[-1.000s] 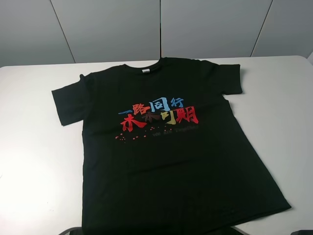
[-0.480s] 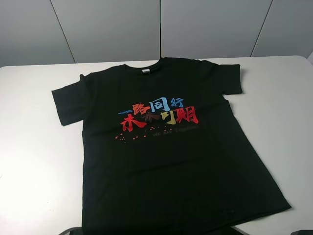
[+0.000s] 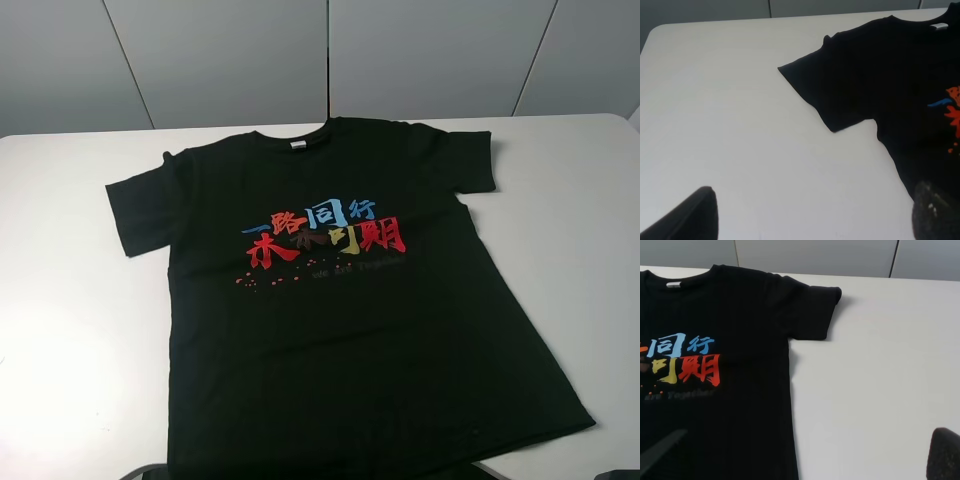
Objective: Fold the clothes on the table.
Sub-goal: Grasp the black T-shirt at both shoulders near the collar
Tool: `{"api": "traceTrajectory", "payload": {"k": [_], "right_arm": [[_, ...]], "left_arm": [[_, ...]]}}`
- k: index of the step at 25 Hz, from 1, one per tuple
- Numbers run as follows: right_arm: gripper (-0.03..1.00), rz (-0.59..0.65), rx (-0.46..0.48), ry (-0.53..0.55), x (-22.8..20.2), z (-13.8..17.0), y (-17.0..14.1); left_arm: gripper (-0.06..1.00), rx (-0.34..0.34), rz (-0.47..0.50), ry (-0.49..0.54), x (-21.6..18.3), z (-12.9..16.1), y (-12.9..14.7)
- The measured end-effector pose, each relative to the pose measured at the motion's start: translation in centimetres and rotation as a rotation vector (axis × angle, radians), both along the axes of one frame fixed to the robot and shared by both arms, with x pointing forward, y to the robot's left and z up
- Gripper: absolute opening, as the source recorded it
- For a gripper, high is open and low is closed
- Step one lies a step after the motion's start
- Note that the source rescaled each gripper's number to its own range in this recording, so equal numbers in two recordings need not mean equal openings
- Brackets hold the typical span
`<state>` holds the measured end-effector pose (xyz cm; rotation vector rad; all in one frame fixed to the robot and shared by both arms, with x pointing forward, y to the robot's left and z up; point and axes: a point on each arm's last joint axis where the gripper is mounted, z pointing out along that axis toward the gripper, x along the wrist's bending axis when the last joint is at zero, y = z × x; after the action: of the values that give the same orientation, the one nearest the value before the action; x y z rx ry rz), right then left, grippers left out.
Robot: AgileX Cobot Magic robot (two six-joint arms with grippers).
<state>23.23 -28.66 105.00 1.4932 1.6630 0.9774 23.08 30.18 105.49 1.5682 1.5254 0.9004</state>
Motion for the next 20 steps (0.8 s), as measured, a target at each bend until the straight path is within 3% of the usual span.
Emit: {"api": "traceTrajectory", "payload": {"k": [14, 17, 20], "right_arm": [[1.0, 0.011, 0.019, -0.015, 0.0, 0.3, 0.2], [1.0, 0.009, 0.018, -0.057, -0.2, 1.3, 0.2], [1.0, 0.007, 0.021, -0.027, 0.8, 2.7, 0.1]], "left_arm": [[1.0, 0.022, 0.015, -0.001, 0.0, 0.0, 0.2], [1.0, 0.042, 0.029, -0.01, 0.0, 0.5, 0.4], [1.0, 0.066, 0.044, -0.013, 0.6, 1.8, 0.6]]}}
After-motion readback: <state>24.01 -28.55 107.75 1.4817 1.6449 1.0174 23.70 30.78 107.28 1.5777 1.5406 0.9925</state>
